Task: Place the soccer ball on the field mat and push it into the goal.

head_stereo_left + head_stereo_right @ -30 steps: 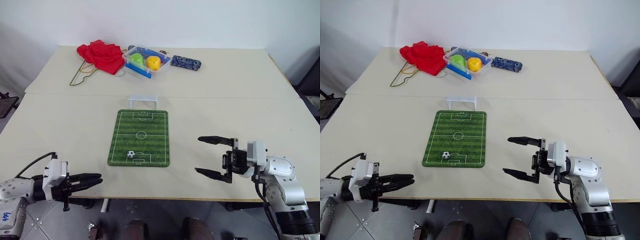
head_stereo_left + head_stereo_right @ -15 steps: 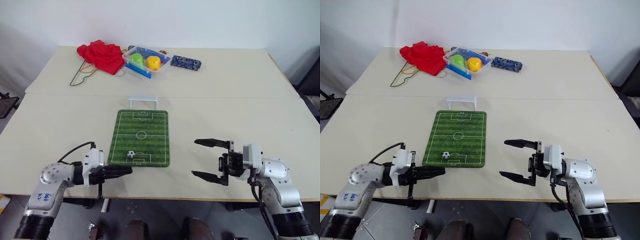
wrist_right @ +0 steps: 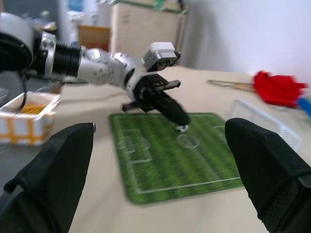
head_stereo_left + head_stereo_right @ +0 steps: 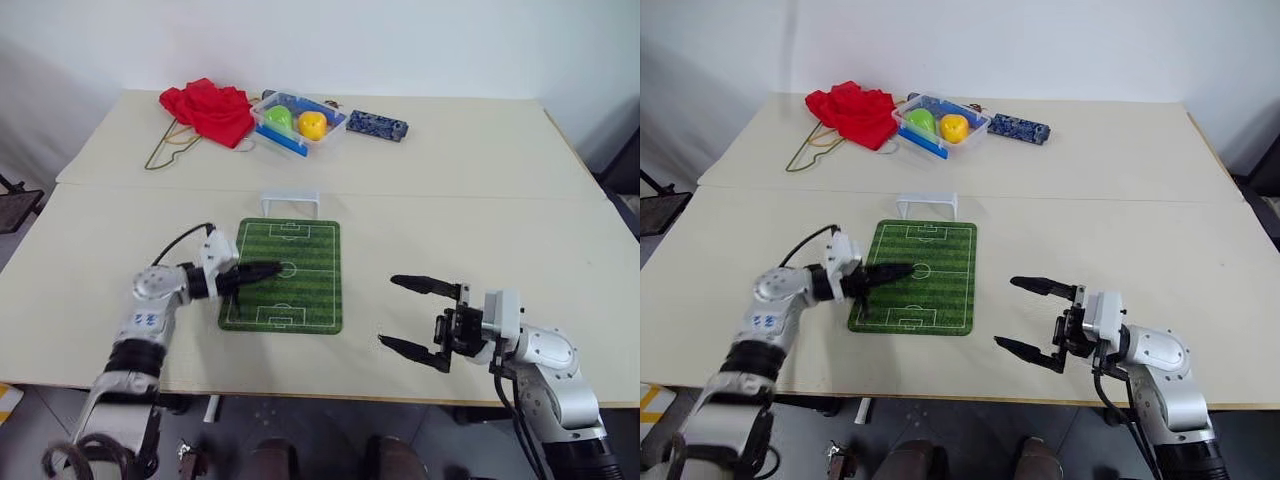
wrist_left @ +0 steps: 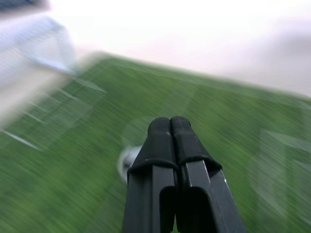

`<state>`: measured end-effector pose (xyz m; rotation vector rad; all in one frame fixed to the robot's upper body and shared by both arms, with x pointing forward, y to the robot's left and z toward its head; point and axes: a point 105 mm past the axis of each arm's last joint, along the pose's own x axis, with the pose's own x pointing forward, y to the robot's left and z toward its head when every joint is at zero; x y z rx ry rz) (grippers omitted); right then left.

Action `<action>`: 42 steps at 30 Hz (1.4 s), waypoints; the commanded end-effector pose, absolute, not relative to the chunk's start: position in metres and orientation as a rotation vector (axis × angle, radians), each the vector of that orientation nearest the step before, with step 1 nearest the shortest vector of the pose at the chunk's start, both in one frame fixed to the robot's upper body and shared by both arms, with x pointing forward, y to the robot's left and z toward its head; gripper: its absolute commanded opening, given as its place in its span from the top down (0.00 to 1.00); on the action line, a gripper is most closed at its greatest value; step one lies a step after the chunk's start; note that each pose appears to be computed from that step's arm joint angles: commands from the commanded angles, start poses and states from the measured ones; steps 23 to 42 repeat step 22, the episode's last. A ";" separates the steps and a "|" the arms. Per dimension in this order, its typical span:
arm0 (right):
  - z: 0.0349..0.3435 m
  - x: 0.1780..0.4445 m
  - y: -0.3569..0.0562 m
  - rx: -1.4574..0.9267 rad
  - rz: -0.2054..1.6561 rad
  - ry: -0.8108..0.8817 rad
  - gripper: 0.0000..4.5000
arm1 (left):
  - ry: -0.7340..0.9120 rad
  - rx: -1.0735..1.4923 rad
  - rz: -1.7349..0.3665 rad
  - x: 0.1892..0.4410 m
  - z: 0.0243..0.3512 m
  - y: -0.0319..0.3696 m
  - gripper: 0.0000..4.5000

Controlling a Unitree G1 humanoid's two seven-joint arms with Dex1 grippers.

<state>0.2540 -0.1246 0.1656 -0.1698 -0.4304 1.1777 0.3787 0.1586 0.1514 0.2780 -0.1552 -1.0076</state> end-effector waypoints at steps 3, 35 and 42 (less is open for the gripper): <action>0.187 0.269 -0.137 -0.166 0.983 -0.524 0.00 | -0.220 0.269 -1.054 0.349 0.170 0.189 0.99; 0.176 0.287 -0.151 -0.229 0.919 -0.494 0.00 | -0.043 0.300 -0.539 0.265 0.155 0.315 0.99; 0.176 0.287 -0.151 -0.229 0.919 -0.494 0.00 | -0.043 0.300 -0.539 0.265 0.155 0.315 0.99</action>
